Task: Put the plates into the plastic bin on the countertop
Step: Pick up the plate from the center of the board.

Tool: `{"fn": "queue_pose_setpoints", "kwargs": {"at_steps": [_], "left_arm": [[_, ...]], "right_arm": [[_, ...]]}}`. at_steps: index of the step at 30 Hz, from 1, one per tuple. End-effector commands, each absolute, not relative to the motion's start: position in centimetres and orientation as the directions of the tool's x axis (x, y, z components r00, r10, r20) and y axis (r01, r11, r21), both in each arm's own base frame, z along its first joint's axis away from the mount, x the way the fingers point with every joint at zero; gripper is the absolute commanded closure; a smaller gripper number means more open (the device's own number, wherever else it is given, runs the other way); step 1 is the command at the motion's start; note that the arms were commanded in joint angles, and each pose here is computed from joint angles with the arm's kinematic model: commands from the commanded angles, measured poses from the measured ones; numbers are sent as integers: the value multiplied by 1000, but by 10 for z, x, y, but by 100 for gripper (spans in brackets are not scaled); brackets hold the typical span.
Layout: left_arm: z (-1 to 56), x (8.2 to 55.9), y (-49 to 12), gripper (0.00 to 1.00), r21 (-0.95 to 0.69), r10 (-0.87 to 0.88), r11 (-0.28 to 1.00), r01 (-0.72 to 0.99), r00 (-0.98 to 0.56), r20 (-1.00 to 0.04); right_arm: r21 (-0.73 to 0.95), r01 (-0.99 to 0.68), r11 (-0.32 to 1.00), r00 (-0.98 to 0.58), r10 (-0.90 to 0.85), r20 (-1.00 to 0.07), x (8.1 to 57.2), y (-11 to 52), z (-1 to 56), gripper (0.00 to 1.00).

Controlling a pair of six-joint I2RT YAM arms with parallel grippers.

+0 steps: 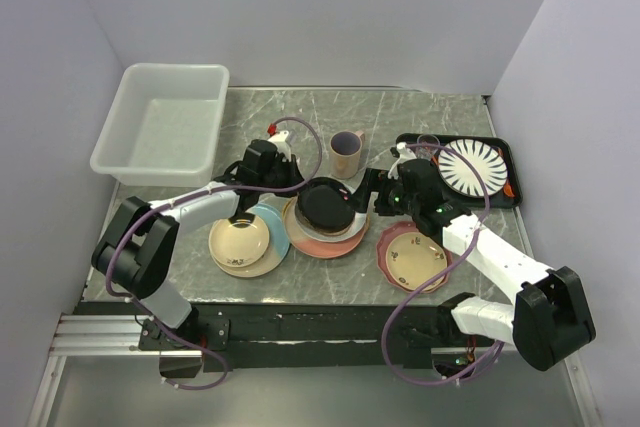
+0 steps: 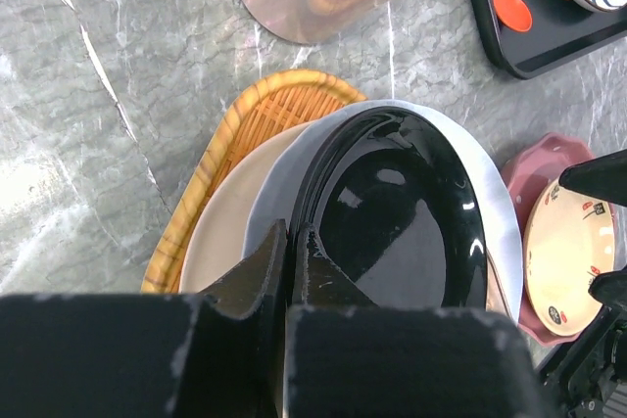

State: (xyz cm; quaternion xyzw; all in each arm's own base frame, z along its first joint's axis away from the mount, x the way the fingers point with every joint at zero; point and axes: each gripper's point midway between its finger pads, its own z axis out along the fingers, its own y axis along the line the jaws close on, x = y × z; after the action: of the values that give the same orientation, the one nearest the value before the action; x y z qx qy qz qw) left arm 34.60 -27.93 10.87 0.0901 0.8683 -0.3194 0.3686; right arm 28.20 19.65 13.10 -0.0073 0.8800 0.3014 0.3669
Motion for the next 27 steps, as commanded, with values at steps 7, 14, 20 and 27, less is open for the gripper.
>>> {"fn": "queue_pose_setpoints", "kwargs": {"at_steps": [7, 14, 20, 27], "left_arm": [[137, 346, -285, 99, -492, -91, 751, 441, -668, -738], [152, 346, -279, 99, -499, -128, 753, 428, -649, -750], [174, 343, -276, 99, -520, -160, 728, 447, -626, -763], [188, 343, -263, 99, -519, -190, 736, 434, -604, -774]], "right_arm": [[516, -257, 817, -703, 209, -680, 287, 198, 136, 7], [513, -258, 819, -704, 205, -680, 287, 198, 136, 7], [519, -259, 815, -710, 203, -674, 287, 200, 133, 7], [520, -260, 813, -710, 204, -674, 286, 199, 133, 7]]}}
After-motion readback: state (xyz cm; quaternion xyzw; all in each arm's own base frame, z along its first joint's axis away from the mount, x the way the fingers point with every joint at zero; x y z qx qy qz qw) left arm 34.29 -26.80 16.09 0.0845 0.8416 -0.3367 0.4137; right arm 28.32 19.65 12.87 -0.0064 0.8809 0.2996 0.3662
